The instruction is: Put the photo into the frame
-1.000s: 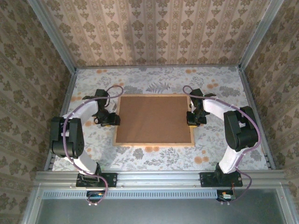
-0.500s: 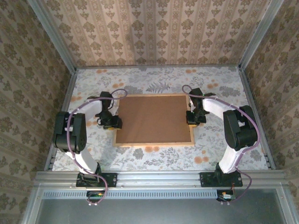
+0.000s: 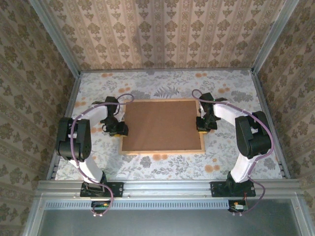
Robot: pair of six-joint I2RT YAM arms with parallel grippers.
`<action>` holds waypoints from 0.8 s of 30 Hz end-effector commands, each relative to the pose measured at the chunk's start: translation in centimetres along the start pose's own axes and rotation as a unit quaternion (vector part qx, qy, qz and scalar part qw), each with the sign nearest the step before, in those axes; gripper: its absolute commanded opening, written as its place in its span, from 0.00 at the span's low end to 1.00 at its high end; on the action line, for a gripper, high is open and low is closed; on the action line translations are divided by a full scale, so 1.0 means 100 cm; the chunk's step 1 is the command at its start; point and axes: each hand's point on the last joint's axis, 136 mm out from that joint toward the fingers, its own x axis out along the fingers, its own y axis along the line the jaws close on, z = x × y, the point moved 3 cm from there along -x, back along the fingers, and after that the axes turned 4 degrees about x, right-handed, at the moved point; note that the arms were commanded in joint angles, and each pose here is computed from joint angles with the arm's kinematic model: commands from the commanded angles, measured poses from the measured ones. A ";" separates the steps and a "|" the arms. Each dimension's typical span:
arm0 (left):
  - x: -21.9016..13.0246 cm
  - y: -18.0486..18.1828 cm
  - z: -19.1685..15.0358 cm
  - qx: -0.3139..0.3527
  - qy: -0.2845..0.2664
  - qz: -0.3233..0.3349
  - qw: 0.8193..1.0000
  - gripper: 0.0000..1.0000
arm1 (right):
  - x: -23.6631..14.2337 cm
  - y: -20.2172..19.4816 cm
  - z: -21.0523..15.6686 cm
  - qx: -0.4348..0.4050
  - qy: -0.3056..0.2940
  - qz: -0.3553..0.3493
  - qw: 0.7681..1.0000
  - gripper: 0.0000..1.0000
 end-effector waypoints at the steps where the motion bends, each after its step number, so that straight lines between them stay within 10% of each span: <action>1: -0.013 0.000 0.007 -0.008 -0.028 -0.015 0.999 0.42 | 0.007 -0.002 0.003 -0.009 -0.003 -0.010 1.000 0.04; 24: 0.004 0.004 -0.007 -0.005 0.019 -0.009 1.000 0.38 | 0.010 -0.002 0.002 -0.009 0.002 -0.010 1.000 0.04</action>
